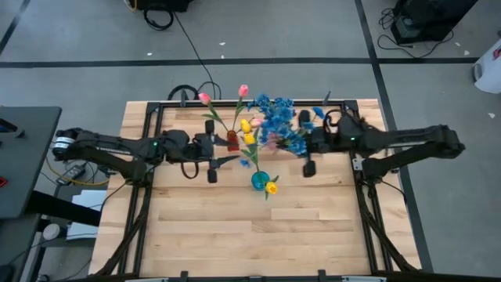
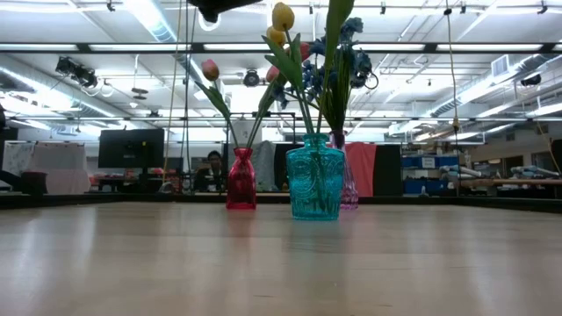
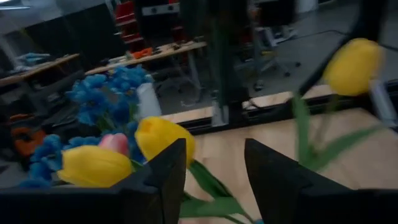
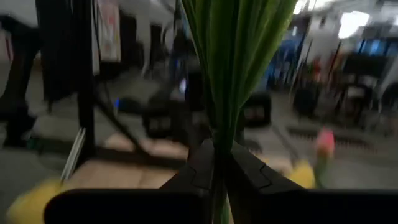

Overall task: Sort flowers into vase by color
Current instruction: Put the blue flowers into the pink vase

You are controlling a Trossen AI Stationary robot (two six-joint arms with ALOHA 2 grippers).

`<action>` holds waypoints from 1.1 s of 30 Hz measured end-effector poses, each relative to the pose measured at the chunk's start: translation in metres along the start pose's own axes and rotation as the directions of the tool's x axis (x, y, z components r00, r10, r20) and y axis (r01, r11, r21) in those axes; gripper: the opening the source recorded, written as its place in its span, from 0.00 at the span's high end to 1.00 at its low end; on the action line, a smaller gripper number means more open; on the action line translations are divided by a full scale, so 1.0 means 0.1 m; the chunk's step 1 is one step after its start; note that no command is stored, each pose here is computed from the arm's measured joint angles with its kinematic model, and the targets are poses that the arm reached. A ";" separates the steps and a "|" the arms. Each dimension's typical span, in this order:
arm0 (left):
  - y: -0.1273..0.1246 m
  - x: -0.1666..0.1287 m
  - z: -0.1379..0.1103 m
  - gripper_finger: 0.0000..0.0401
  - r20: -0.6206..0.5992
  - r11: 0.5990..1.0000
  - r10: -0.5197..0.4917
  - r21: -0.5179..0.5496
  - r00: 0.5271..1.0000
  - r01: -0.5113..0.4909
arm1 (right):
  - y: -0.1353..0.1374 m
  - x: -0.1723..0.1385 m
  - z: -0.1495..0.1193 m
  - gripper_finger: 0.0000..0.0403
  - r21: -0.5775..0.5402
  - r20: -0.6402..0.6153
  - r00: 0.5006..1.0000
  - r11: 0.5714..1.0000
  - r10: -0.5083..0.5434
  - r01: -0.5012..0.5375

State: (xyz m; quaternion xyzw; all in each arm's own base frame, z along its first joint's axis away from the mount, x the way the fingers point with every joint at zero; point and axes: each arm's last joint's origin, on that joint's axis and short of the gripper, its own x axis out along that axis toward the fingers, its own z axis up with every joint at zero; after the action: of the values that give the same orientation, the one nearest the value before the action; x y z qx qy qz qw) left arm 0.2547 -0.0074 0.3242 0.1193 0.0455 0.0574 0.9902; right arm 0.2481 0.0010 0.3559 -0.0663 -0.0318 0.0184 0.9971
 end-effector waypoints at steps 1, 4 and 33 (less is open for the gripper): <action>0.00 -0.03 -0.01 0.58 0.008 1.000 -0.012 -0.003 1.000 0.012 | -0.01 -0.08 0.01 0.91 0.008 -0.042 0.999 1.000 -0.006 0.006; -0.01 -0.13 -0.09 0.58 0.023 1.000 -0.019 -0.005 1.000 0.019 | -0.04 -0.29 -0.03 0.91 0.041 -0.123 0.989 0.996 -0.076 0.082; 0.06 -0.40 -0.20 0.58 0.128 0.991 0.131 -0.059 0.983 -0.124 | -0.35 -0.82 -1.53 0.91 -0.154 0.149 0.972 0.967 -0.180 0.203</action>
State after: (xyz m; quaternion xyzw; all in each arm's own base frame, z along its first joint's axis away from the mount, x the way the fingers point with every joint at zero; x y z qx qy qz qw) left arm 0.2124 -0.0016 0.3098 0.1005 -0.0290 0.1137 0.9880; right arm 0.1779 -0.0572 0.2039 -0.1453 -0.1063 -0.0764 0.9807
